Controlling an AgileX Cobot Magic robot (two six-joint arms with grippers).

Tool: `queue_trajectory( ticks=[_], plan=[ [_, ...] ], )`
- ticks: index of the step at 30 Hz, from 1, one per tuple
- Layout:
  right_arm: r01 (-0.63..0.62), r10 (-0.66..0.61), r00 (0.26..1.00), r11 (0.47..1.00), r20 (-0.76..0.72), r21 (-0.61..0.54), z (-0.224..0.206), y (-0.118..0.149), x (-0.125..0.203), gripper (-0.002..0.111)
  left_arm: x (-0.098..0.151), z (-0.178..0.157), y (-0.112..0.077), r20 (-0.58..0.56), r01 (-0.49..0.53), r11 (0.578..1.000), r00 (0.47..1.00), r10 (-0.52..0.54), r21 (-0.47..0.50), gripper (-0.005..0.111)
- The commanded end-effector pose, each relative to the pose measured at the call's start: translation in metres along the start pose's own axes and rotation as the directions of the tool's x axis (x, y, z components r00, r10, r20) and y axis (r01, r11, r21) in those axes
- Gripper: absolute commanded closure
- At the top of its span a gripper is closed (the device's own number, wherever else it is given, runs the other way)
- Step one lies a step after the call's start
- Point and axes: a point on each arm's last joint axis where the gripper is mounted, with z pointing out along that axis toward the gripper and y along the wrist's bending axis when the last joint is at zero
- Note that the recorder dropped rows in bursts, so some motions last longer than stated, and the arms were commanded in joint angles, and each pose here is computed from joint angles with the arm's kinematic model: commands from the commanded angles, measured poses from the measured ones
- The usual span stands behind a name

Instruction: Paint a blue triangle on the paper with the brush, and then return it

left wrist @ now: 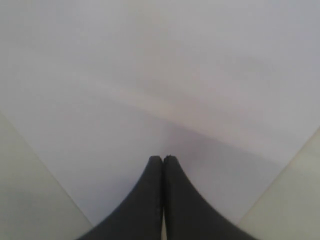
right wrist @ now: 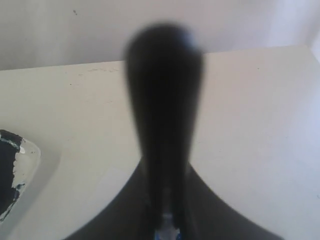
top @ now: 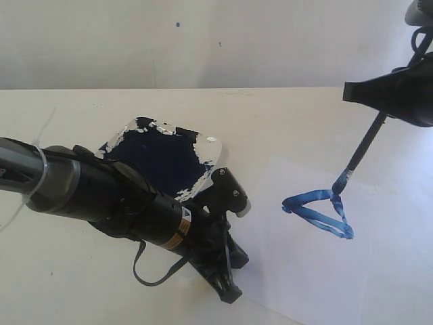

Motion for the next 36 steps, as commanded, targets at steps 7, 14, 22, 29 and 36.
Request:
queue_trajectory(
  ticks=[7, 14, 22, 29, 36],
  plan=[
    [-0.017, 0.018, 1.0, 0.999, -0.02, 0.051, 0.029, 0.001, -0.001, 0.108, -0.002, 0.0, -0.001, 0.0, -0.018, 1.0, 1.0, 0.018, 0.002, 0.107],
    [0.001, 0.002, 0.999, 0.997, -0.043, 0.073, 0.035, -0.001, 0.003, 0.108, -0.002, 0.0, -0.001, 0.0, -0.018, 1.0, 1.0, 0.018, 0.002, 0.107],
    [-0.043, 0.049, 0.997, 0.994, -0.06, 0.096, 0.042, -0.002, 0.008, 0.108, -0.002, 0.0, -0.001, 0.0, -0.018, 1.0, 1.0, 0.018, 0.002, 0.107],
    [-0.095, 0.104, 0.992, 0.988, -0.077, 0.119, 0.04, -0.004, 0.009, 0.108, -0.002, 0.0, -0.001, 0.0, -0.018, 1.0, 1.0, 0.018, 0.002, 0.107],
    [-0.101, 0.118, 0.987, 0.983, -0.108, 0.154, 0.033, -0.007, 0.01, 0.108, -0.002, 0.0, -0.001, 0.0, -0.018, 1.0, 1.0, 0.018, 0.002, 0.107]
  ],
)
